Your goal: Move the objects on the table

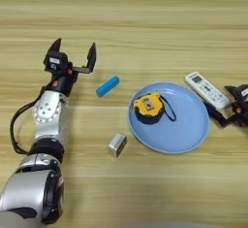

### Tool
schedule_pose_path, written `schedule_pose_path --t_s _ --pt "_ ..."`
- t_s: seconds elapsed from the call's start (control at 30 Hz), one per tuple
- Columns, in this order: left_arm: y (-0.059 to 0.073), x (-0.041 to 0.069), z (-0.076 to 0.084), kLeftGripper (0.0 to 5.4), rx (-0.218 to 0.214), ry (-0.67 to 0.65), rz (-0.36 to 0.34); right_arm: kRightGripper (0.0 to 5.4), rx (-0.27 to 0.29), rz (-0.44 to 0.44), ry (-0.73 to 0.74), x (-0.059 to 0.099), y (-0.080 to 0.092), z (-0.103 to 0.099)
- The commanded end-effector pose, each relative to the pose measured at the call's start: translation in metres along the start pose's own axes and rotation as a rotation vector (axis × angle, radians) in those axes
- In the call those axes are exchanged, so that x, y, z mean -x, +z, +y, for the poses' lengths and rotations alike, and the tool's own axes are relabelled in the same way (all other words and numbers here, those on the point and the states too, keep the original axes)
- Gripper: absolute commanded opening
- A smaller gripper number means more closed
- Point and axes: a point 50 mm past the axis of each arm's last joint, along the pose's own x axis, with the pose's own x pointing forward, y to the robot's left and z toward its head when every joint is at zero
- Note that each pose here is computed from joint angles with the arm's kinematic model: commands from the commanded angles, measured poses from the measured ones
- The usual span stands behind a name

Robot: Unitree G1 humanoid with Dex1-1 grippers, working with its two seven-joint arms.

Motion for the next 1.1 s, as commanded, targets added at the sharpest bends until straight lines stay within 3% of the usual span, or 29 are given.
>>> schedule_pose_path --t_s 0.03,0.37,1.1 --pt "0.0034 -0.0048 -0.001 5.35 -0.003 -0.012 -0.013 5.4 0.015 0.009 0.006 -0.0046 0.0014 0.0005" --pt "0.0035 -0.0051 -0.0016 5.35 -0.002 -0.013 -0.014 5.4 -0.004 0.052 0.027 -0.0109 -0.0043 0.0031" --pt "0.0035 -0.0059 -0.0017 5.4 0.0 -0.012 -0.013 3.0 -0.012 0.052 0.022 -0.0146 -0.003 0.0014"
